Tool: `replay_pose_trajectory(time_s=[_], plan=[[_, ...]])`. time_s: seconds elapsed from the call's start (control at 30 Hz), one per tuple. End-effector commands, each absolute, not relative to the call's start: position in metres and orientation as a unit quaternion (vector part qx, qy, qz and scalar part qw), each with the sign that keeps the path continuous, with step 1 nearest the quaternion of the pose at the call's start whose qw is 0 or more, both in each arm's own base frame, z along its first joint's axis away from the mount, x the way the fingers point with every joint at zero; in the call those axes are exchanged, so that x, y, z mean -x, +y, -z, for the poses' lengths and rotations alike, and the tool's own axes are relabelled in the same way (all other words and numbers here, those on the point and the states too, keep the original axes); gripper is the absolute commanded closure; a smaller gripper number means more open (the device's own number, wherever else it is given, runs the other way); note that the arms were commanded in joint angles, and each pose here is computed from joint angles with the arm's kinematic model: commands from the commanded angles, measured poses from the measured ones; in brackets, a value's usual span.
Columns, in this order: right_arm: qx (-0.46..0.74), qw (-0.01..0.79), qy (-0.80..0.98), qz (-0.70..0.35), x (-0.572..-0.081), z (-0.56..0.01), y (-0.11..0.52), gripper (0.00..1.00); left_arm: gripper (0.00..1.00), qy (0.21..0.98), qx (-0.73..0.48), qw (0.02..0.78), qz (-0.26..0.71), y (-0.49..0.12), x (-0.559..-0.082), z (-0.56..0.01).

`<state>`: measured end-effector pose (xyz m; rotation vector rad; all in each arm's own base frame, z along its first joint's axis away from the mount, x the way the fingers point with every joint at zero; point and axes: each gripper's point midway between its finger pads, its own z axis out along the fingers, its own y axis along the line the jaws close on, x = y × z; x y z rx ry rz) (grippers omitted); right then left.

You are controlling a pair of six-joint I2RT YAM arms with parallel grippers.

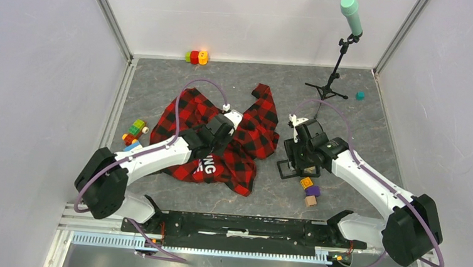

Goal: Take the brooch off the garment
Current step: Place the brooch box at the center of the board.

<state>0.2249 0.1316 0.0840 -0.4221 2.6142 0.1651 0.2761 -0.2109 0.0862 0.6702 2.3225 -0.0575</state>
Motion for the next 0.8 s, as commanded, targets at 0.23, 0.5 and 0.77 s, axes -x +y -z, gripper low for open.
replay_pose_trajectory(time_s=[0.23,0.5,0.77], plan=[[0.164,0.276,0.946,-0.043,-0.238,-0.095,0.129,0.40,0.86,0.888,-0.220,0.402,0.024,-0.208,-0.286,-0.109],[0.193,0.296,0.930,-0.105,-0.236,-0.112,0.151,0.22,0.32,0.890,-0.290,0.345,0.067,-0.230,-0.271,-0.080],[0.207,0.305,0.920,-0.131,-0.235,-0.122,0.161,0.17,0.33,0.898,-0.302,0.318,0.029,-0.230,-0.281,-0.055]])
